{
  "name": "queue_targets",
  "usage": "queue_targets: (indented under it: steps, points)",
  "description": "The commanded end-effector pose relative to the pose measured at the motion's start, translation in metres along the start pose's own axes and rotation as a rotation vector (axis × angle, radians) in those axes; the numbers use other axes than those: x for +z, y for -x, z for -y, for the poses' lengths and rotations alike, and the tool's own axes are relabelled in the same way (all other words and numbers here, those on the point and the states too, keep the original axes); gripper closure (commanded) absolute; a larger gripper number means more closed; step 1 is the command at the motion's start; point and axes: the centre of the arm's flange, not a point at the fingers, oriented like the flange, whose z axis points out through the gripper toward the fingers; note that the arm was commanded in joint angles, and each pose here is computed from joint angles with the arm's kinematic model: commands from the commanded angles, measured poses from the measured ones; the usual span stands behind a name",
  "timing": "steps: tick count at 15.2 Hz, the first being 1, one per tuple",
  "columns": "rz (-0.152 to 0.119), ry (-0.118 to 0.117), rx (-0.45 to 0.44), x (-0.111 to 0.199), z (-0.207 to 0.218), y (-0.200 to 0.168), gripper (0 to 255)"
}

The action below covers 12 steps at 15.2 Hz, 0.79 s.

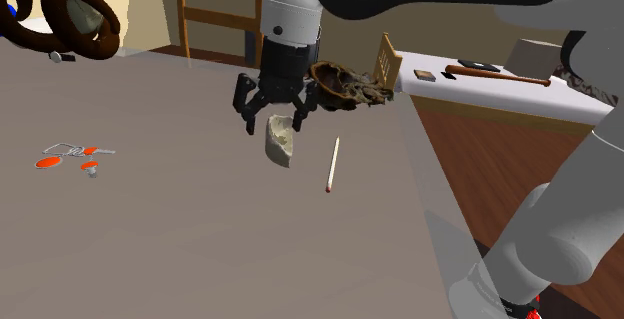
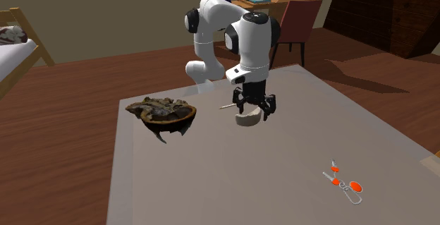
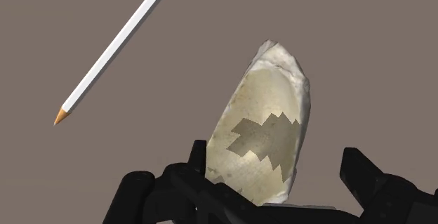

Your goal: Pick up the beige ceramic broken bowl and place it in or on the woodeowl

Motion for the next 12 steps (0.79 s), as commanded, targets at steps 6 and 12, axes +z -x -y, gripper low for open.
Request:
queue_targets:
  steps: [6, 12]
  points:
    - [0.000, 0.000, 0.000, 0.0005, -0.0004, 0.0003, 255]
    - [0.000, 0.000, 0.000, -0.0052, 0.0005, -0.0001, 255]
